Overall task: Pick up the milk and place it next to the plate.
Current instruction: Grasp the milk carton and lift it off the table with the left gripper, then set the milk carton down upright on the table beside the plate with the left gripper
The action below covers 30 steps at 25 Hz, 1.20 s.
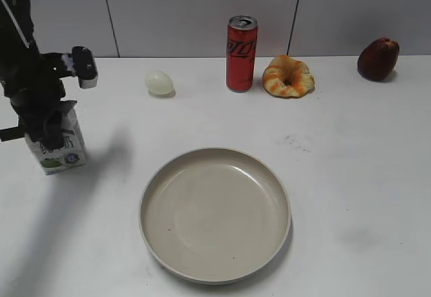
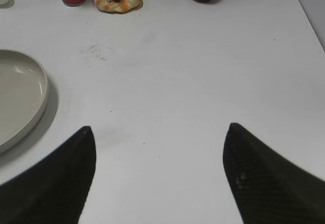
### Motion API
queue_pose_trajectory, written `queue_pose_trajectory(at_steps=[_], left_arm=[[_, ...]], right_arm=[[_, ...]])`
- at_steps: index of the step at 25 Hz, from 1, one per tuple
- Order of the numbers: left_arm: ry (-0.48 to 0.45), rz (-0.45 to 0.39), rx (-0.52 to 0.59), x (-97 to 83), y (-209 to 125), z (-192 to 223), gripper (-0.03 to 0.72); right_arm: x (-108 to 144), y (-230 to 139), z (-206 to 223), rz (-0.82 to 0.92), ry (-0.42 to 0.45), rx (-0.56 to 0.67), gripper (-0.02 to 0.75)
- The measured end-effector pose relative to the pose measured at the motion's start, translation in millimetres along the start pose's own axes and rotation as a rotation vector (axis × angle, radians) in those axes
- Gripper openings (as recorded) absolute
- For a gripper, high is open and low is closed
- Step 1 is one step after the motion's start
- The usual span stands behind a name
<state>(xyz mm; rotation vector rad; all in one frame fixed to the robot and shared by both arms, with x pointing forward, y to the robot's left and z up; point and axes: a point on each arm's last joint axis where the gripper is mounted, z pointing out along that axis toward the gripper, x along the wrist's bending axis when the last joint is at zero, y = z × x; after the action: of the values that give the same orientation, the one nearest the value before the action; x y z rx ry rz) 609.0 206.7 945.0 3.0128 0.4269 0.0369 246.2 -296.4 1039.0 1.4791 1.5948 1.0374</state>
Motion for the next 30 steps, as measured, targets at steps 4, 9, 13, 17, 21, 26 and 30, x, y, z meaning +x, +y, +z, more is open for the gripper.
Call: queue_pose_trajectory(at_steps=[4, 9, 13, 17, 21, 26, 30], left_arm=[[-0.002, -0.059, -0.002, 0.2, 0.0, -0.5, 0.281], [0.011, -0.164, -0.019, -0.5, 1.0, -6.7, 0.279], [0.079, -0.329, -0.083, -2.3, 2.8, -31.9, 0.279], [0.126, -0.515, -0.159, -12.7, 2.8, -65.7, 0.279], [0.133, -0.694, -0.222, -40.5, 7.2, -87.1, 0.279], [0.080, -0.794, -0.235, -89.3, 28.3, -79.5, 0.279], [0.130, -0.850, -0.164, -119.3, 48.4, -67.4, 0.279]], right_arm=[[0.0, 0.0, 0.0, 0.000, 0.000, 0.000, 0.588], [0.0, 0.0, 0.0, 0.000, 0.000, 0.000, 0.588], [0.0, 0.0, 0.0, 0.000, 0.000, 0.000, 0.588], [0.0, 0.0, 0.0, 0.000, 0.000, 0.000, 0.588], [0.0, 0.0, 0.0, 0.000, 0.000, 0.000, 0.588], [0.0, 0.0, 0.0, 0.000, 0.000, 0.000, 0.588], [0.0, 0.0, 0.0, 0.000, 0.000, 0.000, 0.588]])
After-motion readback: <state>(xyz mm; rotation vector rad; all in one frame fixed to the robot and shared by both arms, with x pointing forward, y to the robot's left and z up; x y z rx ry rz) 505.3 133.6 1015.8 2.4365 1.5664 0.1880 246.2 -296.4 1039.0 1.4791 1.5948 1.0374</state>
